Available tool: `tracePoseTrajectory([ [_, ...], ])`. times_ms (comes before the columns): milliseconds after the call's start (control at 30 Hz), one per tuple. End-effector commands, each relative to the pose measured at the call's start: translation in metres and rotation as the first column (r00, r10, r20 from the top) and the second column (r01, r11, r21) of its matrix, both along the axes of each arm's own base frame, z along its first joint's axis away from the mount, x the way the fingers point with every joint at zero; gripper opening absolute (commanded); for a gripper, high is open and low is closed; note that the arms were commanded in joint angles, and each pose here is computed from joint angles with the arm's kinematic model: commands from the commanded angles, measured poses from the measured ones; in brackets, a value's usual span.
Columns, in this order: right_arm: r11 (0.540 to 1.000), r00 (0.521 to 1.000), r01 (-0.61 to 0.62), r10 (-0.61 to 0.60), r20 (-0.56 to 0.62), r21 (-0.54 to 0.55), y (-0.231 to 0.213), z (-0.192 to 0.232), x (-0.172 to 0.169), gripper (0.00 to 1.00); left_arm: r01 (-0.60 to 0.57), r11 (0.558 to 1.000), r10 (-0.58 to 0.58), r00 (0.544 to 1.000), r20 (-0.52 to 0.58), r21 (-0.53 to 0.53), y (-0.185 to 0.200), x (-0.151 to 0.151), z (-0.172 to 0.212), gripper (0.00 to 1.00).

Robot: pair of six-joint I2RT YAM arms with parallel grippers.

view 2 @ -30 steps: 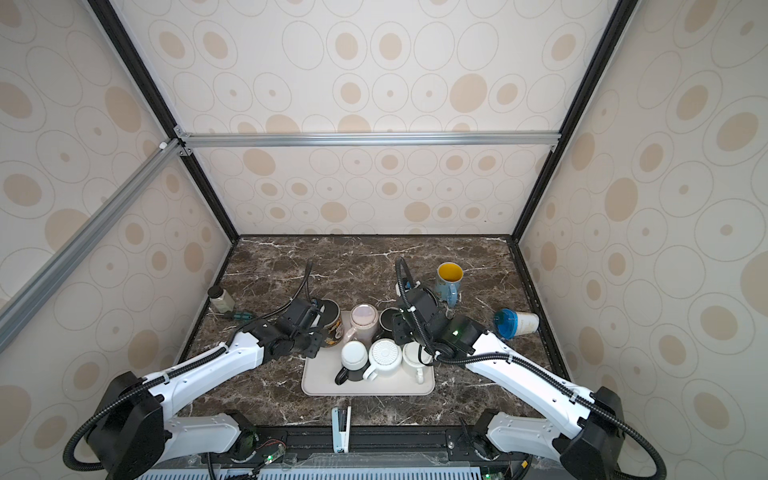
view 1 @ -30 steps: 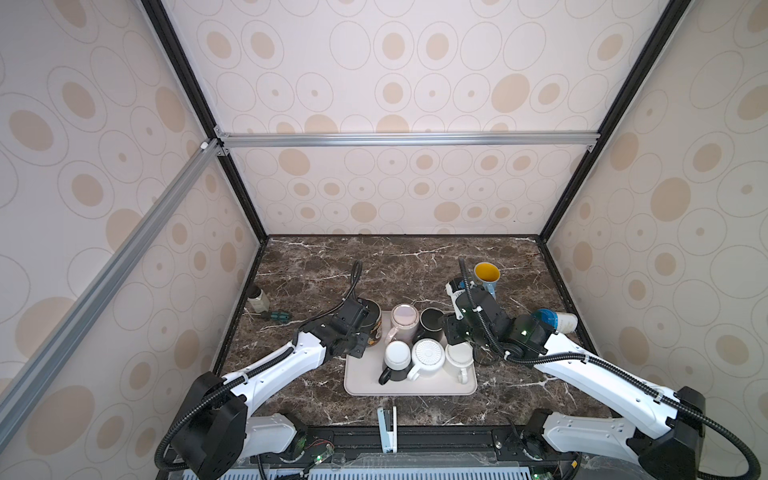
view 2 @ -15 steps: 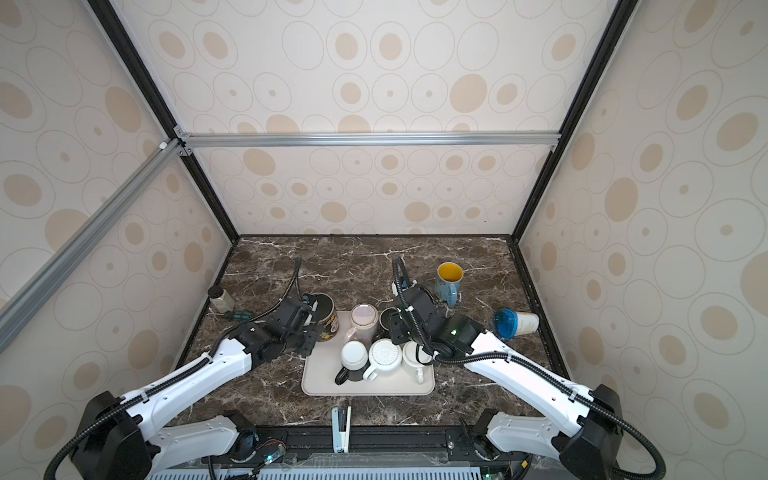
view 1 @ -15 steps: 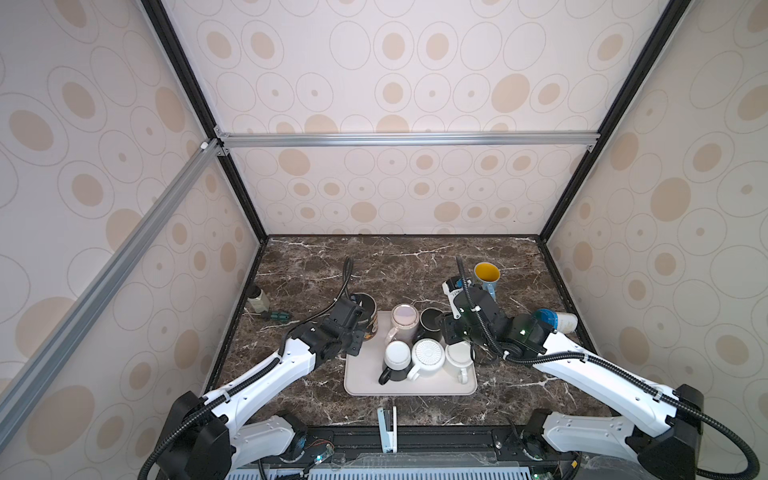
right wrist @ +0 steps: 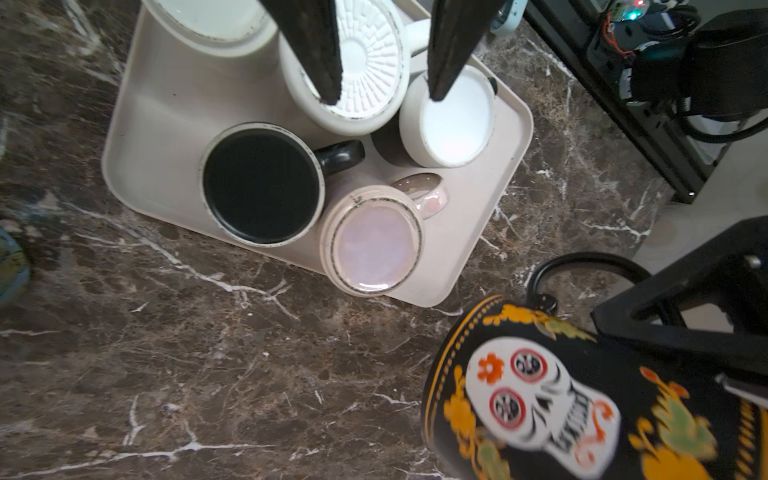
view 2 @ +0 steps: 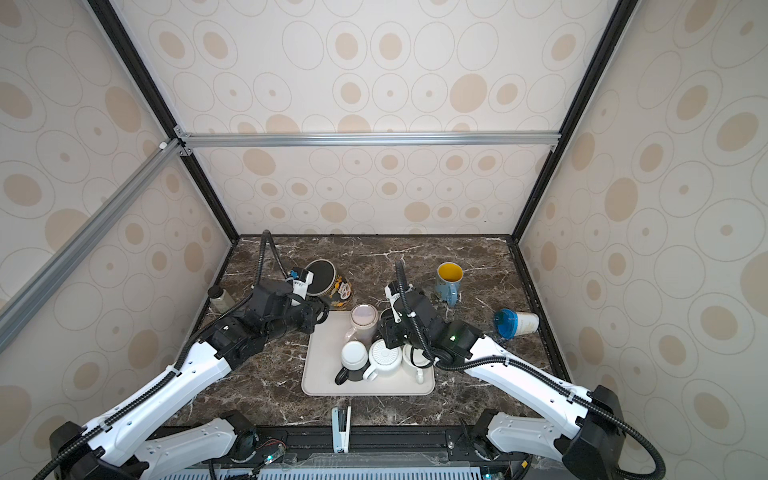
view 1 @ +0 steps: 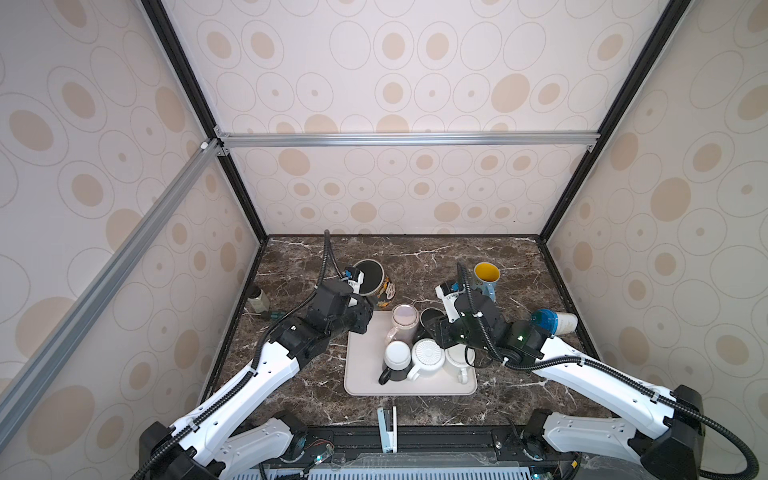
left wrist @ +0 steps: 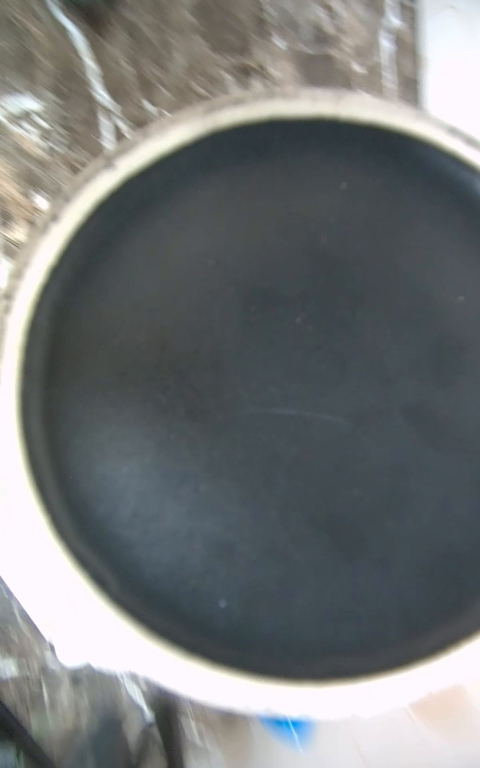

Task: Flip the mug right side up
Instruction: 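Lift the black skull mug off the tray with the left gripper, then grasp the black mug's handle with the right gripper beside the left gripper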

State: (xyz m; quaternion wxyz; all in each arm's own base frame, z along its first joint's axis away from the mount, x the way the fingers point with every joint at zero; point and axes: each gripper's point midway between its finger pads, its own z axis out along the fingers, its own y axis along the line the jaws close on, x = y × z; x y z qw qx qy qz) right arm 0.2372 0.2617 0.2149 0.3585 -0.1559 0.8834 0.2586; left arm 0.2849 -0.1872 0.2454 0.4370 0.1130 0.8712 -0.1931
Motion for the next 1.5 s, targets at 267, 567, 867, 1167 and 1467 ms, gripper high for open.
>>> tracePoseTrajectory([
  [267,0.904,0.978,-0.165,0.097,0.185,0.395,0.019,0.078,-0.027,0.42,0.384,0.750,-0.116,0.878,0.465,-0.538,-0.043,-0.031,0.202,0.00],
  [567,0.679,0.956,-0.278,0.124,0.267,0.680,0.019,0.132,-0.025,0.52,0.475,0.627,-0.143,0.849,0.509,-0.618,-0.046,-0.046,0.221,0.00],
  [867,0.487,0.939,-0.344,0.163,0.303,0.803,0.026,0.160,-0.011,0.56,0.472,0.606,-0.144,0.857,0.494,-0.641,-0.047,-0.045,0.216,0.00],
  [1167,0.396,0.928,-0.370,0.193,0.318,0.840,0.044,0.166,0.005,0.56,0.483,0.564,-0.174,0.862,0.475,-0.670,-0.053,-0.046,0.202,0.00],
  [1467,0.237,0.918,-0.367,0.251,0.308,0.900,0.067,0.179,0.028,0.43,0.486,0.522,-0.181,0.866,0.466,-0.701,-0.055,-0.044,0.190,0.00],
])
